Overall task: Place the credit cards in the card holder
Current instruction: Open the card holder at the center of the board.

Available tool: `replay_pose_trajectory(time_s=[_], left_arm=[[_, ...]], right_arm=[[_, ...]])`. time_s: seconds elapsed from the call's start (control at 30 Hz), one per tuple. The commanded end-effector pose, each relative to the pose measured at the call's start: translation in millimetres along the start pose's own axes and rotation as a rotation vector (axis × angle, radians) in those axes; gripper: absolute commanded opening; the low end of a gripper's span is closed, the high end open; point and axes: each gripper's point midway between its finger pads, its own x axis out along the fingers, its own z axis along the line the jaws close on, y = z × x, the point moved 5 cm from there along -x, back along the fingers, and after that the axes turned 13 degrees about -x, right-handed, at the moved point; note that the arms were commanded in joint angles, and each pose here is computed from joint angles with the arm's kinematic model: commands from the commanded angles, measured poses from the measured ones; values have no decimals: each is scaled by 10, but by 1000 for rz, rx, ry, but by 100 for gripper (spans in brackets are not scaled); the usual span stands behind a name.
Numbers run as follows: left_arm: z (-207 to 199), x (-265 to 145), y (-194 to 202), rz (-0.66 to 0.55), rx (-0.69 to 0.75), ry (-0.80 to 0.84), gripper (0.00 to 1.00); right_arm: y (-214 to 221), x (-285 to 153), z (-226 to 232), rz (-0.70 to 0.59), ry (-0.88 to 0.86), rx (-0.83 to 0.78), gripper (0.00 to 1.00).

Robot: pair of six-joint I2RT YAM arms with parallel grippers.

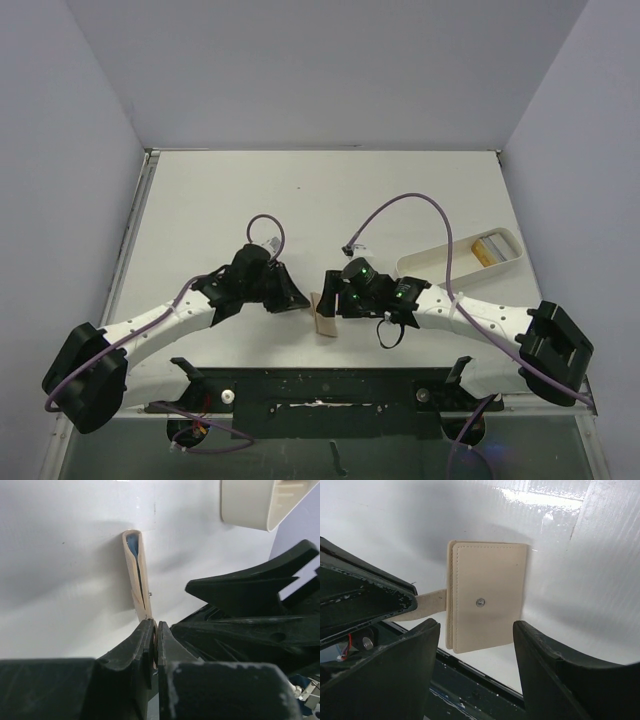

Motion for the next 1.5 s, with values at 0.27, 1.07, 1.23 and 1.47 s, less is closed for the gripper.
replay_pose_trajectory(time_s=[0.27,1.07,1.23,1.47], left_arm=[[-598,-211,-112,-42,55,186,0],[524,-265,-263,-239,28,-412,0],[604,-259,-291,-254,37,-465,0],[709,-194,-288,-244,34,-502,0]], right_arm=[[-145,-19,124,-50,-44,0,61],[-111,167,-28,-59,-16,93,46],[-73,271,-85,-28,-28,105,41],[-78,365,-149,-11,-23,115,42]])
